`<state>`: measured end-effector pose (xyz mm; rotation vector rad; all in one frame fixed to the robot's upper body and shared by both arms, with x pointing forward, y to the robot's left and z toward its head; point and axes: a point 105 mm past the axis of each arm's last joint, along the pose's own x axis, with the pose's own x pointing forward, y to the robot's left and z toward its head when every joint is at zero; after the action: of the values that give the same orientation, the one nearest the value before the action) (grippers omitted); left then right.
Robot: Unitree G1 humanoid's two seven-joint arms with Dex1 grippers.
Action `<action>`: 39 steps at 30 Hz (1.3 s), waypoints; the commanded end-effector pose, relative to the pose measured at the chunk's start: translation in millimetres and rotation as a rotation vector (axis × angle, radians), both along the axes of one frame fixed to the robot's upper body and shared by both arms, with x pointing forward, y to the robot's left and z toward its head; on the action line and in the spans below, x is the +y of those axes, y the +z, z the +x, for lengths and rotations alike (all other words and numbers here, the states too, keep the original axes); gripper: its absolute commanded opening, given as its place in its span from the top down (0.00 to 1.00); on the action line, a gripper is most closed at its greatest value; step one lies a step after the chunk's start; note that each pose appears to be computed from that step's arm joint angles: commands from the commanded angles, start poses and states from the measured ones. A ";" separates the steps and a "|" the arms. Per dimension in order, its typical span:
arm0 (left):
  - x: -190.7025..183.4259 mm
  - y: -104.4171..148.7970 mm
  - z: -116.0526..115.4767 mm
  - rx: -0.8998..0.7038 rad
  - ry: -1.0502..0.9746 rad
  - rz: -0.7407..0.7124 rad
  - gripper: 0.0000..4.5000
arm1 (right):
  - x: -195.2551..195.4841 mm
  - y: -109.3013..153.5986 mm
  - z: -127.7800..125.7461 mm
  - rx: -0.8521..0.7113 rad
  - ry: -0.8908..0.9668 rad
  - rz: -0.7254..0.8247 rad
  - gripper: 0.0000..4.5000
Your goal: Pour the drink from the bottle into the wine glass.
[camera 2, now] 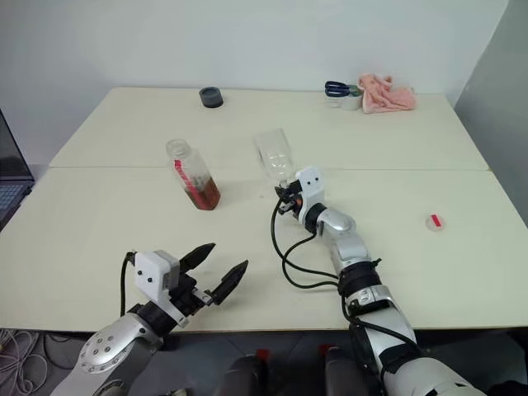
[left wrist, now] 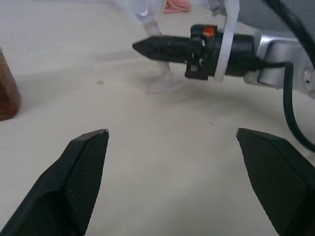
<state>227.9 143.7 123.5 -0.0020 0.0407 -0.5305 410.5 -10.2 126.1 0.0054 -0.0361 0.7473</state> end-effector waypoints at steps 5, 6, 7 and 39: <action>7.1 15.6 -17.4 -0.046 0.042 0.018 0.00 | -4.9 -42.0 -15.5 0.092 0.046 -0.153 0.96; 8.6 14.4 -19.8 -0.041 0.055 0.020 0.00 | -8.3 -45.5 -19.0 0.113 0.046 -0.154 0.96; 9.2 12.7 -22.5 -0.034 0.067 0.022 0.00 | -12.3 -49.2 -23.5 0.127 0.055 -0.165 0.96; 45.6 29.2 -22.5 -0.101 0.319 0.031 0.00 | 28.4 8.5 15.7 -0.073 -0.062 -0.032 0.96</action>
<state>207.8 191.5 137.9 0.0288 0.0018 -0.2075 424.1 15.6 124.8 -0.0531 -0.0532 0.6912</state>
